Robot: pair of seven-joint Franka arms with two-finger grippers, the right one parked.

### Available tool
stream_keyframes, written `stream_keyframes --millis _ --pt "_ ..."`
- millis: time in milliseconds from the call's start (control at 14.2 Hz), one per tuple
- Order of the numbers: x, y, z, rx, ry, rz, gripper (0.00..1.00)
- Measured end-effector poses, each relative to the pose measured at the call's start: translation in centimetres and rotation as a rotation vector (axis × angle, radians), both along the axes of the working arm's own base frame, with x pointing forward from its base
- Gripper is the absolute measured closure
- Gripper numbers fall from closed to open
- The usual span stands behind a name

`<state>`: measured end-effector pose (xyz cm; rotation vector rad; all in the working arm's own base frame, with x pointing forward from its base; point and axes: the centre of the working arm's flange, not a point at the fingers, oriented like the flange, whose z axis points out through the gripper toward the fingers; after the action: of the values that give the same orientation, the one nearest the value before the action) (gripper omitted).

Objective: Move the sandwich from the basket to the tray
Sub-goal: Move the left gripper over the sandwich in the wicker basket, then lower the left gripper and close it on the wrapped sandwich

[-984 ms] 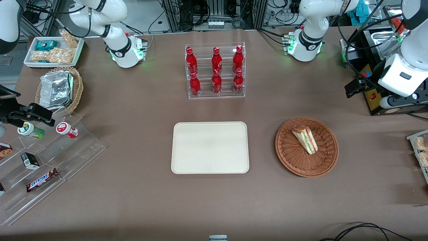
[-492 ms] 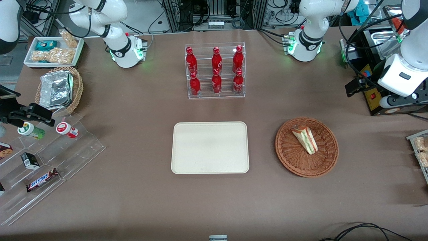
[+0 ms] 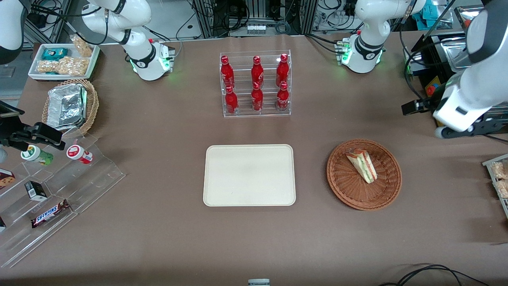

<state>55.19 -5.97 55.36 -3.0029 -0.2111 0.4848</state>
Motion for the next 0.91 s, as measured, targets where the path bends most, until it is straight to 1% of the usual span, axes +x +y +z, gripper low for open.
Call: stream_keyframes --millis 141,211,281,422,562,773,914 --pt "0.7 0.3 -3.1 0.005 0.051 0.000 0.00" --pt "1.2 0.5 -4.6 0.014 0.058 -0.001 0.00" --pt "1.8 0.7 -6.2 0.023 0.048 0.006 0.00" --pt "2.9 0.6 -9.9 0.039 -0.006 0.069 0.00" --pt "3.3 0.1 -14.2 0.056 -0.076 0.174 0.00" --pt "2.5 -0.4 -19.9 0.069 -0.151 0.316 0.00" --pt "1.8 -0.7 -22.6 0.053 -0.205 0.352 0.00"
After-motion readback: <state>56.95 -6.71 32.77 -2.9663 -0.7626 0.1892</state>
